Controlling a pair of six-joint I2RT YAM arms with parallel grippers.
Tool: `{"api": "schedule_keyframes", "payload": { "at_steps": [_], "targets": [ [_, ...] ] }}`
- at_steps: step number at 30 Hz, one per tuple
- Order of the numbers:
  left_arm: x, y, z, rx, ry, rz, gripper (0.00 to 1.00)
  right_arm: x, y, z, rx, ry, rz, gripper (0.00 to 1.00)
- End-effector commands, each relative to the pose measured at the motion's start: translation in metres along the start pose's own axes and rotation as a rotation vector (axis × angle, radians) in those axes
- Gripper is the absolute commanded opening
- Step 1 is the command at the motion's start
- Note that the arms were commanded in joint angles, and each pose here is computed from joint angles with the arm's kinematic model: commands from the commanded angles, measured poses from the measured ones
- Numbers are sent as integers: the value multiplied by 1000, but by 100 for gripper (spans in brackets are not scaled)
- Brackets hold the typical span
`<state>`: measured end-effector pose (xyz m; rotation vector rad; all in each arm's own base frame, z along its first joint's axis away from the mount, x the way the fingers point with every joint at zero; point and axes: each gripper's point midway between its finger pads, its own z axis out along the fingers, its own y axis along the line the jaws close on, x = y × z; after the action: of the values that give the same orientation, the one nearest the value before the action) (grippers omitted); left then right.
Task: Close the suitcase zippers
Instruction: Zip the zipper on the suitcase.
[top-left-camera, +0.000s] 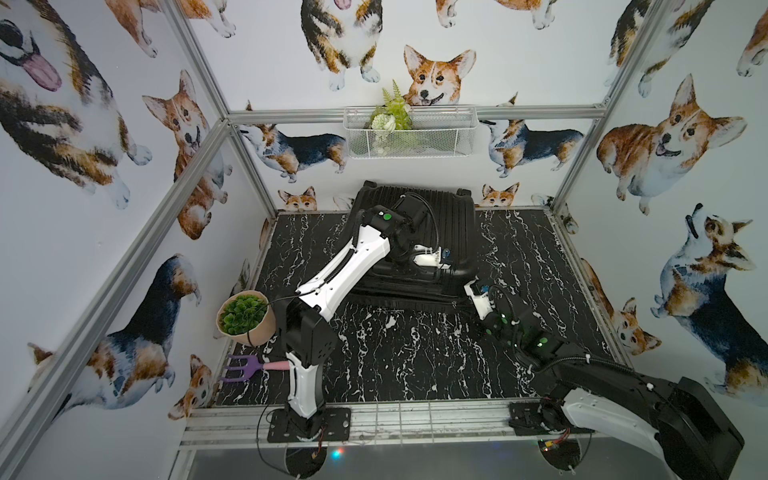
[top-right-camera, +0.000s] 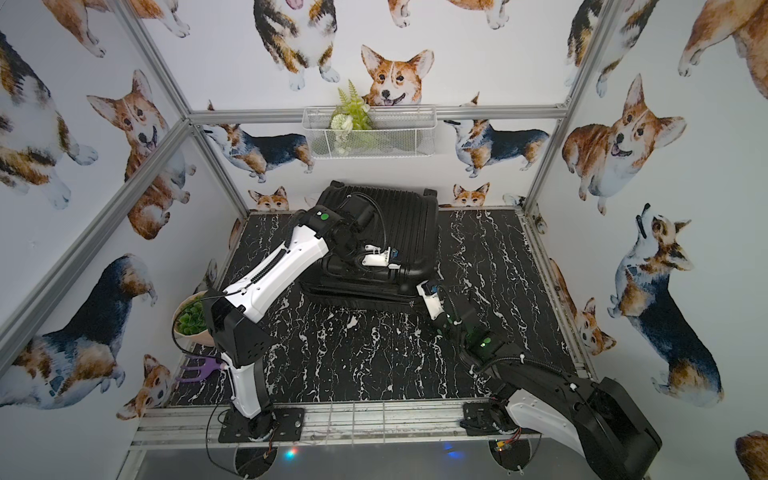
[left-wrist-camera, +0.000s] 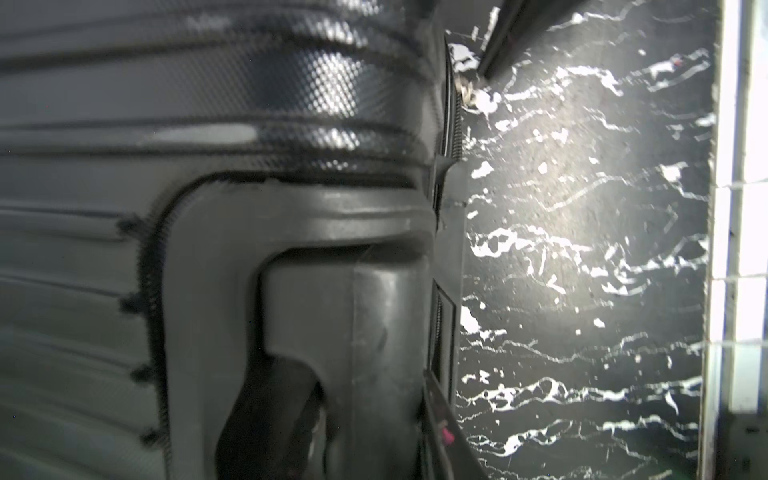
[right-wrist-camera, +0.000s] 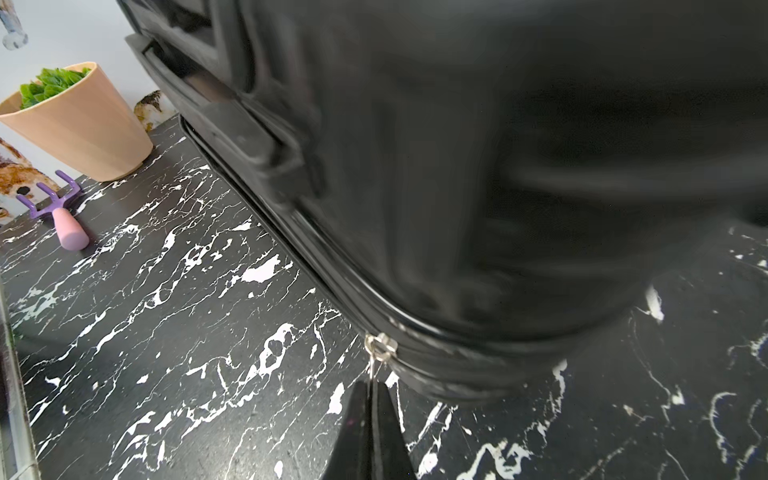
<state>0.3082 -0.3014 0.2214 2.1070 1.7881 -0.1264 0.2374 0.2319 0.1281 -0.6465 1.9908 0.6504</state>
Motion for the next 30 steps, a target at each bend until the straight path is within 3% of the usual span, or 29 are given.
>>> {"api": "schedule_keyframes", "payload": {
  "at_steps": [1, 7, 14, 24, 30],
  "targets": [
    [-54, 56, -15, -307, -122, -75, 10, -11, 12, 7, -45, -24, -13, 0],
    [-80, 43, -1, -312, -147, -219, 8, -7, 7, 23, -16, 2, 7, 0],
    [-87, 48, 6, -329, -173, -363, 4, -9, 9, 31, -26, -9, 44, 0],
    [-82, 50, 4, -355, -158, -400, 5, -9, -1, 25, 28, -35, 56, 0],
    [-84, 62, -3, -393, -179, -518, 5, -6, 0, 26, 18, -26, 43, 0]
  ]
}}
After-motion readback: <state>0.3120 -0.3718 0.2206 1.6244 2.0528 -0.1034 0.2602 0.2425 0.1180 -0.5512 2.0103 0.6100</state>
